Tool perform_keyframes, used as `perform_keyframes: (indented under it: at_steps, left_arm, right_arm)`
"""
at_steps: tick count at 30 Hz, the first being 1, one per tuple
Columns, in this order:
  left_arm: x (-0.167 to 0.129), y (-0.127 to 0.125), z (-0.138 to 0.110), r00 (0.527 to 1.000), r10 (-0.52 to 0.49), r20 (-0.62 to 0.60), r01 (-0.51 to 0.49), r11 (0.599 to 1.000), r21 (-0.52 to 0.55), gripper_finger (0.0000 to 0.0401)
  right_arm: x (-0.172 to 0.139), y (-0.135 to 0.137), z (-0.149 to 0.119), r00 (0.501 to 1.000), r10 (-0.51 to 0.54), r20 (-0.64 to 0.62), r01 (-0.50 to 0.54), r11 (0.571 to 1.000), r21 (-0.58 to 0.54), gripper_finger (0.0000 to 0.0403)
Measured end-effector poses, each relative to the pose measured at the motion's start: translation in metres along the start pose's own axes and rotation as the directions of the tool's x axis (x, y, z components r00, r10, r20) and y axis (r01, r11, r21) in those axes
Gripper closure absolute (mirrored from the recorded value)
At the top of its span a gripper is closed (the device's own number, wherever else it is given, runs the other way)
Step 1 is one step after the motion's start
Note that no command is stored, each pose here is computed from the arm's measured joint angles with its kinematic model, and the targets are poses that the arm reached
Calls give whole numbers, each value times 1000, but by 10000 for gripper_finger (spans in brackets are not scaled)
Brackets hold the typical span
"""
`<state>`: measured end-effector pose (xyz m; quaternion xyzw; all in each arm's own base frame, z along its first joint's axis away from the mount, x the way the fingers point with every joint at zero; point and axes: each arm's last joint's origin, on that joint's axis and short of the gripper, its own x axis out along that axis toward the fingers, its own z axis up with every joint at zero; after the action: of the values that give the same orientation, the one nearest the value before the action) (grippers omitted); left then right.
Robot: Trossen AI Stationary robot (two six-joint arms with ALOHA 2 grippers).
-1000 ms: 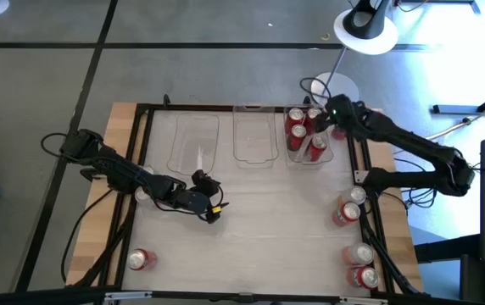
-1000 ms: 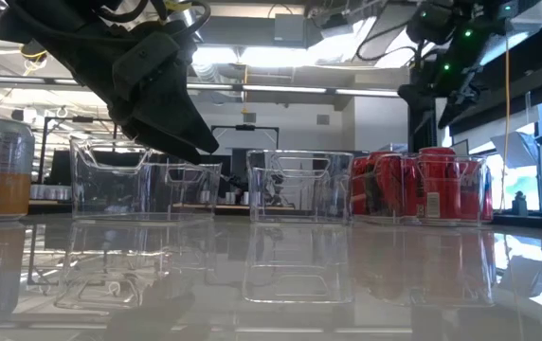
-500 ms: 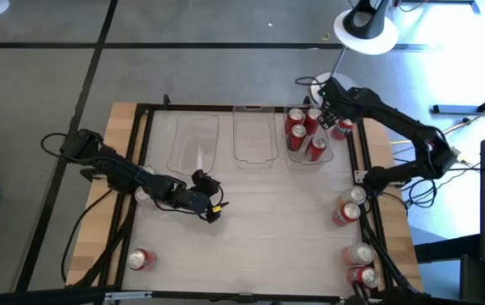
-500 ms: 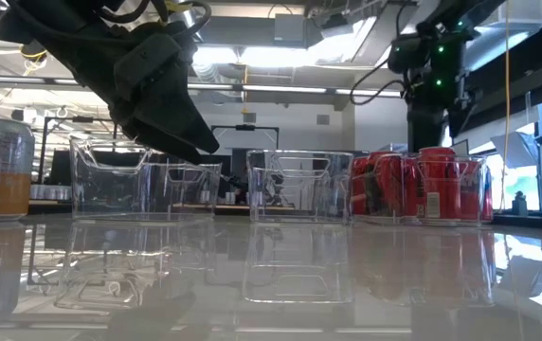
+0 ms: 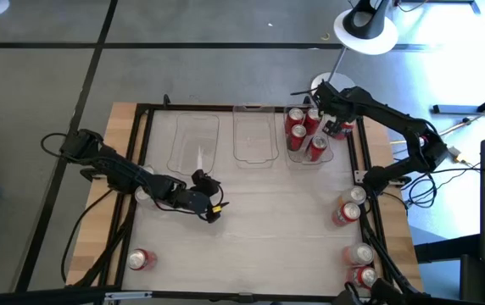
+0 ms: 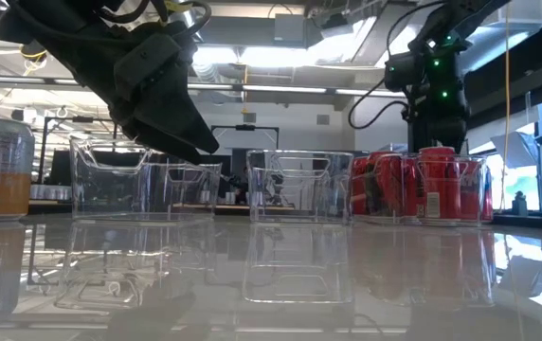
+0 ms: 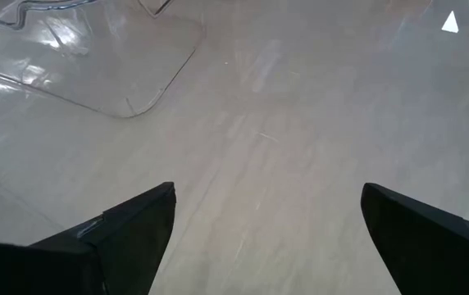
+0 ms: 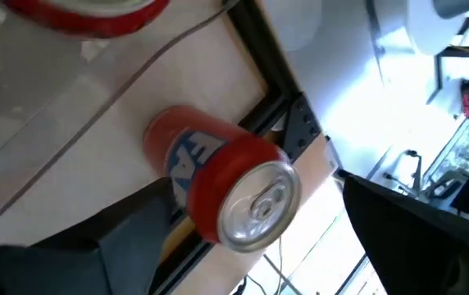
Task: Sort soda cans
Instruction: Put the top right red soda can into the middle transparent bin
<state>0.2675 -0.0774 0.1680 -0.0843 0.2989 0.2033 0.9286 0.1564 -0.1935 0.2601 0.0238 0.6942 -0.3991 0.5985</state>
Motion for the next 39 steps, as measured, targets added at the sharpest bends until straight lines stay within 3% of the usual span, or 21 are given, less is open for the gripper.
perform_keyframes:
  at_steps: [5, 9, 29, 39]
  left_arm:
    - [0, 0, 0, 1000, 0, 0, 0, 1000, 0, 29]
    - [0, 0, 0, 1000, 0, 0, 0, 1000, 0, 29]
    - [0, 0, 0, 1000, -1, 0, 1, 1000, -8, 29]
    - [0, 0, 0, 1000, -1, 0, 1, 1000, -9, 29]
  right_arm:
    - [0, 0, 0, 1000, 5, -3, -5, 999, -32, 47]
    - [4, 1, 2, 998, -52, -38, 47, 992, -115, 47]
    - [47, 19, 15, 940, -162, -301, 50, 937, -347, 47]
    - [47, 22, 14, 948, -59, -312, -47, 946, -322, 47]
